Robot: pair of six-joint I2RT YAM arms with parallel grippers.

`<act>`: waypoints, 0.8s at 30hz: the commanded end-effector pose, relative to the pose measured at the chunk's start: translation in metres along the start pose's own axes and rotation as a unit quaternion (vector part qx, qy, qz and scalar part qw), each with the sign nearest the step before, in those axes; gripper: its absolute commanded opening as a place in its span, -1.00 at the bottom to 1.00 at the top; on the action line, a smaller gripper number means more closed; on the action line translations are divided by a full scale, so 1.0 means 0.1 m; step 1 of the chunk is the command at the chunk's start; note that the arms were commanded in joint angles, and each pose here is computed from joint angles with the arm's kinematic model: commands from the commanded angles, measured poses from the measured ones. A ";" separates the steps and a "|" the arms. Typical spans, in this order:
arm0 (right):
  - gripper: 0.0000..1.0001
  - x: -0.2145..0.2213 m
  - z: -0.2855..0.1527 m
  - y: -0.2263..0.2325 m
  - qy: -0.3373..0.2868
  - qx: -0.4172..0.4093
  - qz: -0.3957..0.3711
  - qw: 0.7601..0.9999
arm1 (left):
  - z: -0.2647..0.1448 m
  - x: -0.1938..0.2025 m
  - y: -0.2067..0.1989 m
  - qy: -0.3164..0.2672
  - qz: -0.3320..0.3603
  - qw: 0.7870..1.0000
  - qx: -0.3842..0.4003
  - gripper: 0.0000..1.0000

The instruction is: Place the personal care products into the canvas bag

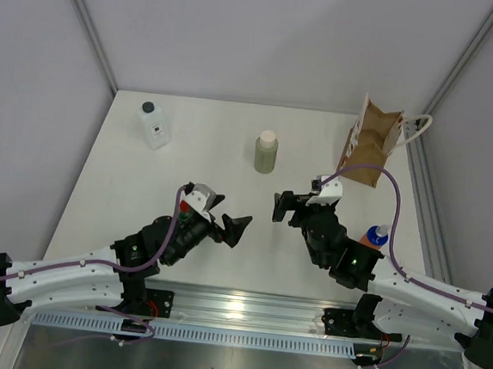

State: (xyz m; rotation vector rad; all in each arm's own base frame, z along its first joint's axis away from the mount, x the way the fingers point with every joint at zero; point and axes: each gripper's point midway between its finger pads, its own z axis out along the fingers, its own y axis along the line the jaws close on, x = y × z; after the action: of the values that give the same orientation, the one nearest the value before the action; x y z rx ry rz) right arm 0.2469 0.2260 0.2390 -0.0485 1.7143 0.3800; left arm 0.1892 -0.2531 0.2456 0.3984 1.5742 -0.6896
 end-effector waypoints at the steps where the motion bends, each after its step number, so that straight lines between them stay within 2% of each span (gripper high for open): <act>1: 0.99 -0.25 -0.01 0.06 -0.030 0.000 0.035 0.999 | 0.01 -0.15 -0.05 -0.020 -0.005 1.000 0.006 0.99; 5: 0.99 -0.27 0.00 0.06 -0.029 0.007 0.032 0.999 | 0.05 -0.10 -0.05 -0.009 0.001 1.000 0.003 0.99; 10: 0.99 -0.32 0.02 -0.03 -0.015 0.045 -0.015 0.999 | 0.04 -0.10 -0.07 -0.011 -0.005 1.000 0.008 0.99; 18: 0.99 -0.59 -0.12 -0.46 -0.024 0.163 -0.079 0.983 | 0.05 -0.05 -0.01 -0.011 0.000 1.000 -0.006 0.99; 20: 0.99 -0.72 -0.18 -0.53 -0.028 0.186 -0.069 0.980 | 0.06 -0.04 0.01 -0.009 0.003 1.000 -0.013 0.99; 21: 0.99 -0.71 -0.27 -0.72 -0.020 0.228 -0.098 0.968 | 0.07 -0.05 0.01 -0.009 0.003 1.000 -0.015 0.99; 24: 0.99 -0.72 -0.48 -1.01 -0.017 0.285 -0.090 0.954 | 0.07 -0.05 0.00 -0.008 0.002 1.000 -0.012 0.98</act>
State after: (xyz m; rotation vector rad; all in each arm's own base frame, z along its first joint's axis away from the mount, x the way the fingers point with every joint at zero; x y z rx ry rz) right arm 0.2537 0.1568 0.2886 0.0938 1.7340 -0.0553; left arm 0.1928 -0.2558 0.2348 0.4088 1.6030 -0.6566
